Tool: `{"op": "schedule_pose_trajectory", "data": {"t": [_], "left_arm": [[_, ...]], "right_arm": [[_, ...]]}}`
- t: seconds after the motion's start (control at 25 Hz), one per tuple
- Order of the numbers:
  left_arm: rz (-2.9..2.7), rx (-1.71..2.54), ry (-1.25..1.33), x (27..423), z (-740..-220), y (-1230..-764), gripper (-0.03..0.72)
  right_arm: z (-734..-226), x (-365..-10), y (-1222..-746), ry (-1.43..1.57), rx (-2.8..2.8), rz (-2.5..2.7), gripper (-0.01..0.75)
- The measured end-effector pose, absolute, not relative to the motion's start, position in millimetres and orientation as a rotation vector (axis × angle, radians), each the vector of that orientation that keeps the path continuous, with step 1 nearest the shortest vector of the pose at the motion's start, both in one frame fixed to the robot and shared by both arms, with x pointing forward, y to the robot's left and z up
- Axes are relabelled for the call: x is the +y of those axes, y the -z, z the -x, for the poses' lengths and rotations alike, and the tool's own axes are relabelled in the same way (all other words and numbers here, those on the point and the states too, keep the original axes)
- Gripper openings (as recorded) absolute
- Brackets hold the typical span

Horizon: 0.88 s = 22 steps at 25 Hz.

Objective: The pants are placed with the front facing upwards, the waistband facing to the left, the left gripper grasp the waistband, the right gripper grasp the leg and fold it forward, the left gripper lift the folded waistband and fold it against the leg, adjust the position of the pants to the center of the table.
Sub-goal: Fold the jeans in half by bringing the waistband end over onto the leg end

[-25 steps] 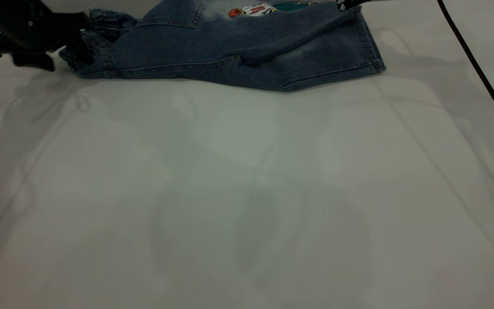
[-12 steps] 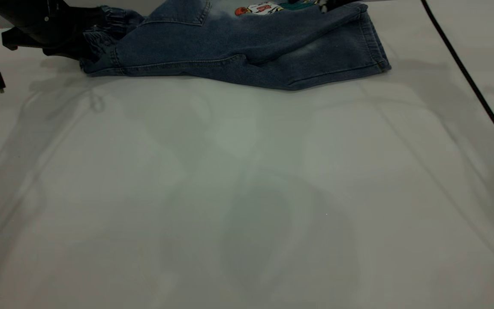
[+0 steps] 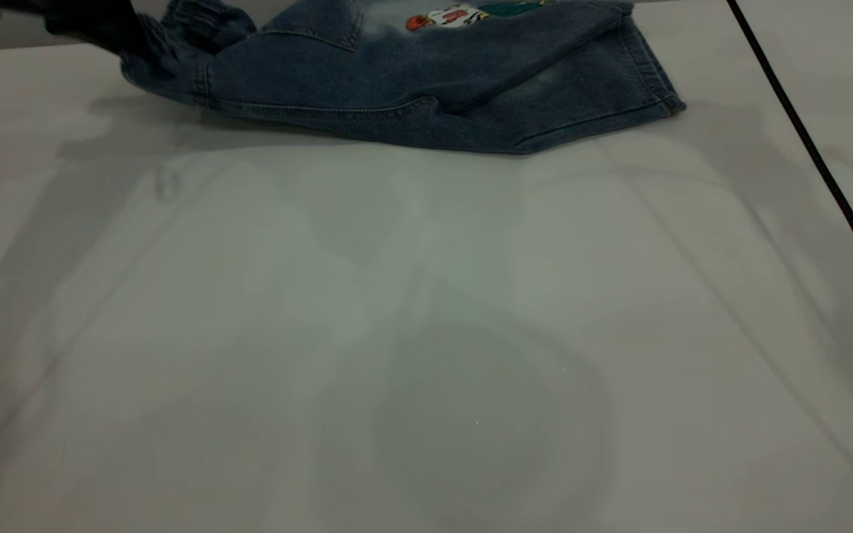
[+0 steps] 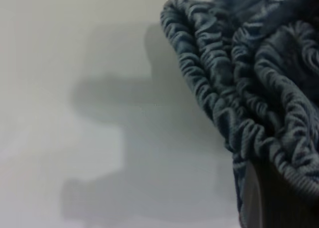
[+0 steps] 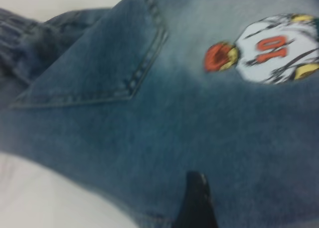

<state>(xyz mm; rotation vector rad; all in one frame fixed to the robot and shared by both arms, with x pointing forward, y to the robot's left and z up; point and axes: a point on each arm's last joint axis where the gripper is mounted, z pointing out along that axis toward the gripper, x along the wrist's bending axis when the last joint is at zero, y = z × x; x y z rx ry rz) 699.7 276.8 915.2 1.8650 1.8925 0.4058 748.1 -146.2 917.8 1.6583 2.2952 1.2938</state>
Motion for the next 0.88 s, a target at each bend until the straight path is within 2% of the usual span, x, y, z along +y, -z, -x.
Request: {"op": "schedule_pose_trajectory", "data": {"t": [0.24,0.6,0.88], "left_arm": [[-1.952,1.889,-0.315,268,-684,-944,0.089],[-2.170,1.836,-0.112,230,-657,-957,0.089],[-2.195,1.770,-0.131,221,-648,-984,0.089]], "right_arm": [[-746,-138,-918,-1.299,2.305,-1.652,0.479],[-733,-104,-915,-1.303,2.393,-1.603,0.479],[-725,-85,-872,-1.233,2.486,-1.639,0.479]]}}
